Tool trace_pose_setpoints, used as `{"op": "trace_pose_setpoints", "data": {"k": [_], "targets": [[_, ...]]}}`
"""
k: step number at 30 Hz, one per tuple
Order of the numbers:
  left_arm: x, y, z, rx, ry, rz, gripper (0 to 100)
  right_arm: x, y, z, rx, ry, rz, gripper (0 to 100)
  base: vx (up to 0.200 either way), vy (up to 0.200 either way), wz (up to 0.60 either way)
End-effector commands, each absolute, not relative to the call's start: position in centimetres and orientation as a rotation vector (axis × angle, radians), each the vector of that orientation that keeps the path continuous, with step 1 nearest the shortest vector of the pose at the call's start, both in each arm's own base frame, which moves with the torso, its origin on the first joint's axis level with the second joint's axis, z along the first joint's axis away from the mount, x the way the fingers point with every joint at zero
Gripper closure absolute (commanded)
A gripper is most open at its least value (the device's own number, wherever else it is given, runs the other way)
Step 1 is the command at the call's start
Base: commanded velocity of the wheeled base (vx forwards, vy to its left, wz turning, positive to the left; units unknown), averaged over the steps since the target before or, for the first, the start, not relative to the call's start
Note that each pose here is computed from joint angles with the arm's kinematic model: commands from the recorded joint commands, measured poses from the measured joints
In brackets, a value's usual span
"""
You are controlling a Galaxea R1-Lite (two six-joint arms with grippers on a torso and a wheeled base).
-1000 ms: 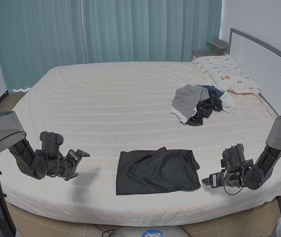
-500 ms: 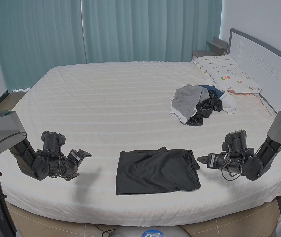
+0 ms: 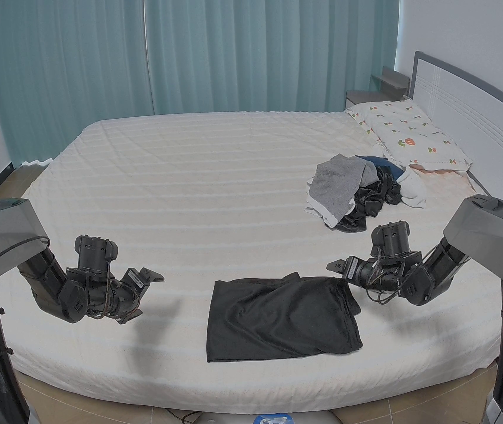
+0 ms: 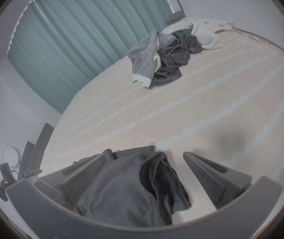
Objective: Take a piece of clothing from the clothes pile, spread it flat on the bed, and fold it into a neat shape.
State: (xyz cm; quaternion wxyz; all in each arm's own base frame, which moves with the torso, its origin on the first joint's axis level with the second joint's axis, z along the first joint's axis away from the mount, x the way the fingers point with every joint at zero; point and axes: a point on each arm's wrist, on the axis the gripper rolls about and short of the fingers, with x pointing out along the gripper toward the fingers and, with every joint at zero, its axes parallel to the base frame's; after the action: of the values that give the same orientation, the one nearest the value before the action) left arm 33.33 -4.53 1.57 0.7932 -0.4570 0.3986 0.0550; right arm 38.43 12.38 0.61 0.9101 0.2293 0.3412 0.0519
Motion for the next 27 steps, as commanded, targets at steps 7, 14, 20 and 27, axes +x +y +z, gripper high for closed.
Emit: {"op": "trace_pose_setpoints", "data": {"k": [7,14,20,27], "targets": [[33.4,-4.6,1.4,-0.980,0.860,0.119,0,39.2,13.9,-1.3,0.503,0.768,0.123,0,0.000,0.000,0.00],[33.5,-4.6,1.4,-0.980,0.859,0.119,0,39.8,14.0,-2.7,0.504,0.783,0.112,0,0.000,0.000,0.00],[33.5,-4.6,1.2,-0.980,0.863,0.121,0,40.6,13.5,-2.7,0.553,0.765,0.079,100,0.000,0.000,0.00],[33.4,-4.6,1.2,-0.980,0.865,0.122,0,40.7,12.8,-2.1,0.572,0.751,0.063,100,0.000,0.000,0.00]]}}
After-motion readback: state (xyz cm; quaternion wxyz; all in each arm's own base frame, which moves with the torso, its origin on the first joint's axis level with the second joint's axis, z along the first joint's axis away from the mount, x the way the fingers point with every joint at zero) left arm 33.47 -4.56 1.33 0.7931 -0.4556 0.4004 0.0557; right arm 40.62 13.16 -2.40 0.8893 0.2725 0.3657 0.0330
